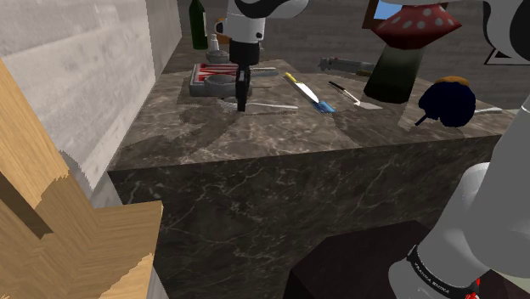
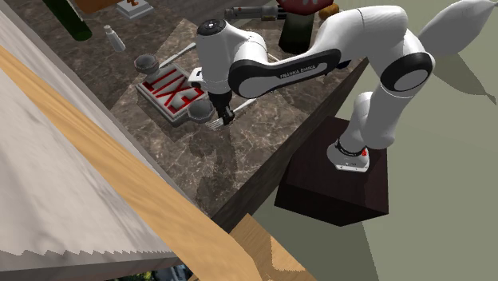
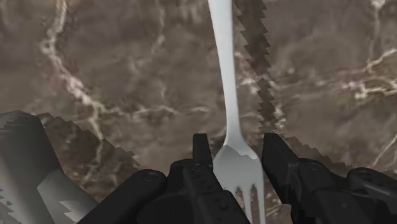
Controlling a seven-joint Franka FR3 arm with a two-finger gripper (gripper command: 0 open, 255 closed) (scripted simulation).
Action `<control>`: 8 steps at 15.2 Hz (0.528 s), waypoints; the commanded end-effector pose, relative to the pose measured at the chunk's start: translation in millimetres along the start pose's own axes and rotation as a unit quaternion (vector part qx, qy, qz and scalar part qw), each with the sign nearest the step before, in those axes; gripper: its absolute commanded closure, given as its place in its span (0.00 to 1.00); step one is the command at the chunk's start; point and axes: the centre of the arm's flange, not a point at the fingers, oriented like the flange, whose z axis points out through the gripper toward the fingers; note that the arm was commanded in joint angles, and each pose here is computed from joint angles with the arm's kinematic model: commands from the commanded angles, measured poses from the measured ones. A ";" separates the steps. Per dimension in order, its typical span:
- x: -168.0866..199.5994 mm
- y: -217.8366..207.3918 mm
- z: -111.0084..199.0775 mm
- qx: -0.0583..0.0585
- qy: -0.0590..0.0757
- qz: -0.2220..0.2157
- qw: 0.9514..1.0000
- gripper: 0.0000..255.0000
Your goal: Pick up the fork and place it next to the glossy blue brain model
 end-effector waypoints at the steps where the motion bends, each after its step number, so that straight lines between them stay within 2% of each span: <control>1: 1.2 0.1 -10.5 0.000 0.000 0.000 1.000 1.00; 8: 2.8 -0.5 -47.4 0.000 0.000 0.000 1.000 1.00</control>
